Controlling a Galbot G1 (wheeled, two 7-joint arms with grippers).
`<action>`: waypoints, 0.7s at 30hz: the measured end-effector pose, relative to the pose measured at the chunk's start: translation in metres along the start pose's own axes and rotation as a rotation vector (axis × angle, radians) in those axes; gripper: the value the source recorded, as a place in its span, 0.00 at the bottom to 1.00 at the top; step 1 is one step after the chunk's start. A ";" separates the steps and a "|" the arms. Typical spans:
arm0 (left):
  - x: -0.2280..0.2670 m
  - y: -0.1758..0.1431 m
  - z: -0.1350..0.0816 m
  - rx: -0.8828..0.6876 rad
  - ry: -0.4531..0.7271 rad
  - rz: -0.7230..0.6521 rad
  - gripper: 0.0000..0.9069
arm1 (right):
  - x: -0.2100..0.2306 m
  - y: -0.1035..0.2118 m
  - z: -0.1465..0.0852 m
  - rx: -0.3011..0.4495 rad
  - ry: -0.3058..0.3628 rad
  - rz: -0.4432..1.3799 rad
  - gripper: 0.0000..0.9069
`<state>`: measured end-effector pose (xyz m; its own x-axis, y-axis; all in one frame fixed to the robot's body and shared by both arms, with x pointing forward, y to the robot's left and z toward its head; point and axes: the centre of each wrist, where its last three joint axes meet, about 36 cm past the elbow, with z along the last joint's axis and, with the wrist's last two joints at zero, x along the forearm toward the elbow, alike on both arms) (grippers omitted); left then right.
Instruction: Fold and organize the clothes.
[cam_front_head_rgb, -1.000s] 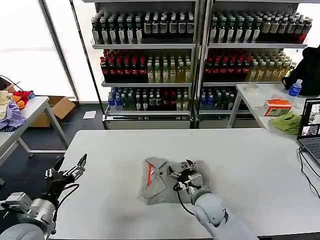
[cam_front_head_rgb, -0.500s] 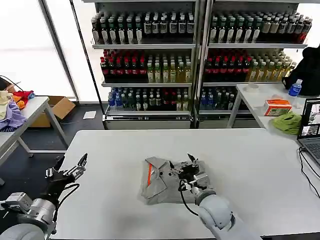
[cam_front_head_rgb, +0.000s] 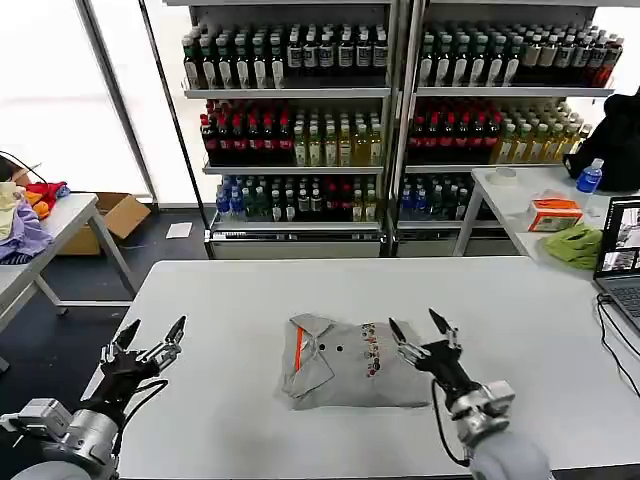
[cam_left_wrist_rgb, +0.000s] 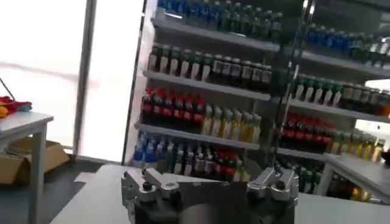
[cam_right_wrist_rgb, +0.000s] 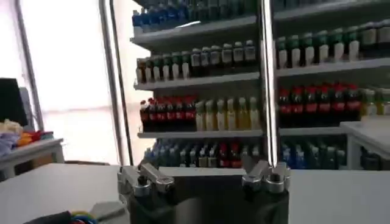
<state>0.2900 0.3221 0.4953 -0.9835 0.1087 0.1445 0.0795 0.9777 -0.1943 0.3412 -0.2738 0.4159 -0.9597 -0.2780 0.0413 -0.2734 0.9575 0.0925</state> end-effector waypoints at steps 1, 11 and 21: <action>0.001 0.000 0.002 -0.001 0.004 0.002 1.00 | 0.007 -0.006 0.003 -0.003 -0.007 0.010 1.00; 0.007 -0.007 0.015 -0.011 0.022 0.012 1.00 | 0.049 -0.039 0.017 -0.001 -0.030 0.087 1.00; 0.014 -0.022 0.023 -0.017 0.030 0.029 1.00 | 0.071 -0.035 0.019 -0.005 -0.035 0.077 1.00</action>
<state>0.2707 0.2984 0.4793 -0.9755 0.1417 0.1683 0.1105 0.9771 -0.1820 0.2817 -0.3256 0.3963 -0.9796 -0.2006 0.0140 -0.1984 0.9755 0.0954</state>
